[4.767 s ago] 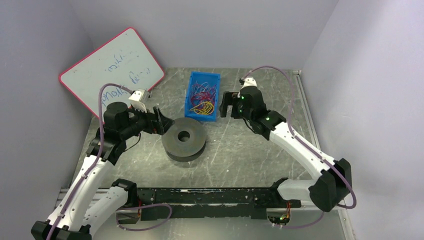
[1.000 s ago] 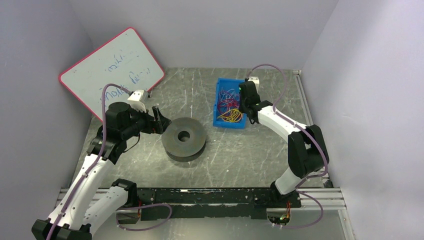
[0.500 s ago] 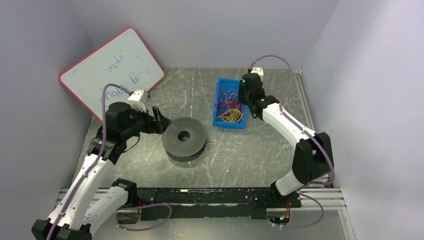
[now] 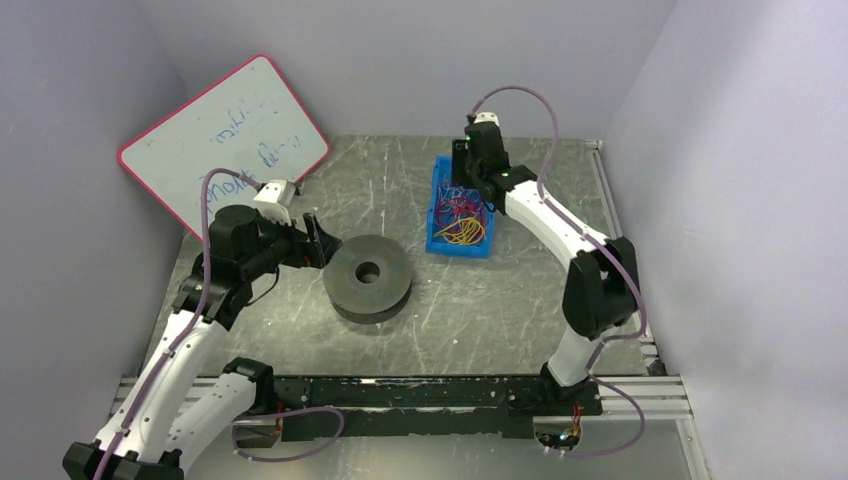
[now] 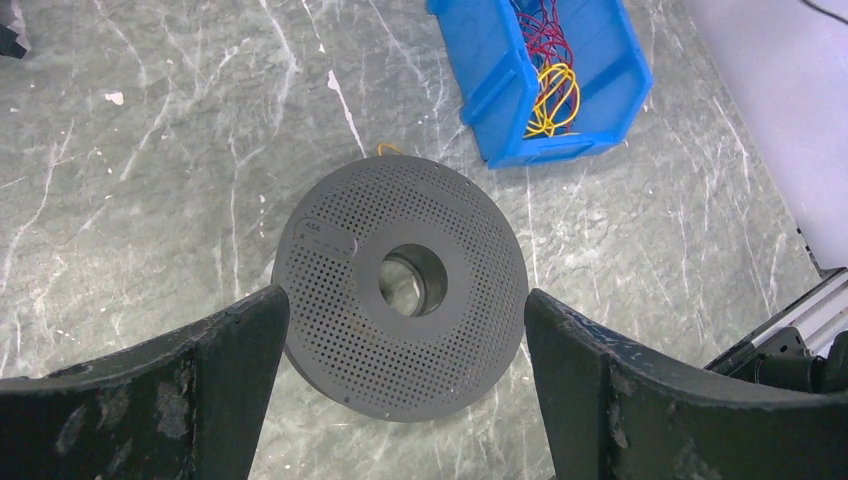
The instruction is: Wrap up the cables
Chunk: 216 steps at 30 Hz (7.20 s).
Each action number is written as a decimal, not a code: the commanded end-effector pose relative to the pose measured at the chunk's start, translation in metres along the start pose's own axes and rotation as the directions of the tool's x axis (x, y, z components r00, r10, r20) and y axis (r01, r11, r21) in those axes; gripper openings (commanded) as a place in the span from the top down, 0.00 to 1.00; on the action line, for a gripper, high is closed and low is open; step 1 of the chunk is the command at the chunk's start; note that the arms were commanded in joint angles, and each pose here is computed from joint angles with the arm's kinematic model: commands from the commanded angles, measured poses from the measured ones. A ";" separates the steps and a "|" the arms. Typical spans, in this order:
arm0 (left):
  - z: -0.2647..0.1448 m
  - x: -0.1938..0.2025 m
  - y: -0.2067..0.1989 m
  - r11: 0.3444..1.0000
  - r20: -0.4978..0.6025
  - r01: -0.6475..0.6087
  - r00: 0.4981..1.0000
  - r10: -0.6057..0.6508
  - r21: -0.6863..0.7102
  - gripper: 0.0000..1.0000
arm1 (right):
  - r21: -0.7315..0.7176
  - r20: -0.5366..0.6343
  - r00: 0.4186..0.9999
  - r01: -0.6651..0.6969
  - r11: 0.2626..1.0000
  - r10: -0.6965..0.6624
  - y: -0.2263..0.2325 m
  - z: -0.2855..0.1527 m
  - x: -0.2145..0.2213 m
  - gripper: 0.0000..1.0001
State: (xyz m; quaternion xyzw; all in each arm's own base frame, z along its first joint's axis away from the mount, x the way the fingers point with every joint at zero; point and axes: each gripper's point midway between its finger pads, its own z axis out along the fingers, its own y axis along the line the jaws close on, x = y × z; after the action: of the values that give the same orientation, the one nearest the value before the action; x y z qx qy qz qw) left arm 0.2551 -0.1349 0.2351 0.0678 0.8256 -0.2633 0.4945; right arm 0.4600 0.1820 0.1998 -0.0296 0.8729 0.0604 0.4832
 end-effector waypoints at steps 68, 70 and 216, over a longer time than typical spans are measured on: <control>-0.007 -0.003 -0.001 1.000 0.032 -0.017 0.999 0.017 0.010 0.09 | 0.030 0.143 0.990 -0.005 1.000 0.001 -0.004 -0.040 -0.070 1.00; -0.007 -0.003 -0.001 1.000 0.033 -0.018 0.999 0.017 0.011 0.09 | 0.019 0.166 0.986 -0.012 1.000 0.008 -0.003 -0.049 -0.078 1.00; 0.045 0.100 -0.200 0.768 -0.397 0.267 0.918 -0.018 0.583 0.93 | -0.310 -0.063 0.986 -0.167 0.936 0.155 0.022 -0.201 0.086 0.68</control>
State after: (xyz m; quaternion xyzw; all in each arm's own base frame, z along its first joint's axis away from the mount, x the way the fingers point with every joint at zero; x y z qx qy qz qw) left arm 0.1681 -0.3409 0.1749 0.1858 0.7963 -0.5281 0.2292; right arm 0.2434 0.2025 0.2432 -0.0707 0.8495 0.2885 0.4360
